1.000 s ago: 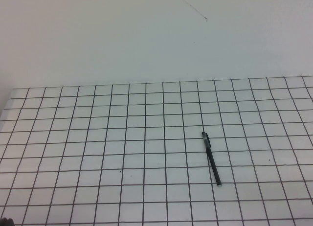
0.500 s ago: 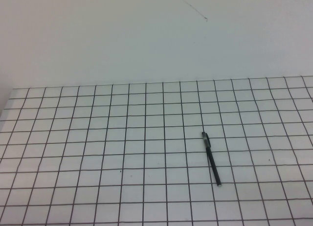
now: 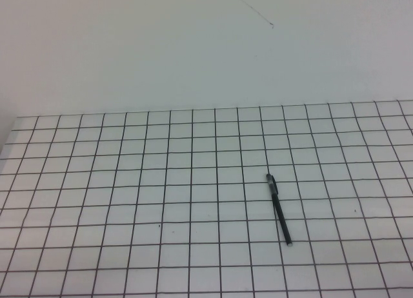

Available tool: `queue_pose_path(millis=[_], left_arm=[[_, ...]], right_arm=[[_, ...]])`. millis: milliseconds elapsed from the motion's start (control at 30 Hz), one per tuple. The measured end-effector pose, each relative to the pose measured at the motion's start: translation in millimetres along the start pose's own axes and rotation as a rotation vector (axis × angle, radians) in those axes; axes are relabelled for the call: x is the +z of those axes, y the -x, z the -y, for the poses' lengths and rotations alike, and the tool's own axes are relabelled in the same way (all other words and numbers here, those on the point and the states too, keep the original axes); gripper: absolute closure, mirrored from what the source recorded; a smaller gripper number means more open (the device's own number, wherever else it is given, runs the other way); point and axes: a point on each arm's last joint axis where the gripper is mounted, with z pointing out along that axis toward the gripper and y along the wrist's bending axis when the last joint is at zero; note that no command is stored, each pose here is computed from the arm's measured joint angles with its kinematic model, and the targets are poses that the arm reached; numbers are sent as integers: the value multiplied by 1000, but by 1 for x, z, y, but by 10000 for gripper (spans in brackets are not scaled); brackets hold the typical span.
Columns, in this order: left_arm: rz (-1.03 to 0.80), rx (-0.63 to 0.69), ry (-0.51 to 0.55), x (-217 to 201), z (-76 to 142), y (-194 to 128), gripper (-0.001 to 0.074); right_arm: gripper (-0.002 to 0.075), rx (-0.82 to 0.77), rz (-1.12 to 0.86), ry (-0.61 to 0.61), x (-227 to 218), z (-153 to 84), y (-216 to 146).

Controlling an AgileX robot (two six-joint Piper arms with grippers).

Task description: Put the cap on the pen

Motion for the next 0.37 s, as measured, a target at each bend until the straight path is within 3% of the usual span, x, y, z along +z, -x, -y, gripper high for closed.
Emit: queue_pose_path(millis=[367], left_arm=[[-31, 31, -40, 0, 2, -3, 736]], right_arm=[[729, 0, 0, 0, 0, 0, 0]])
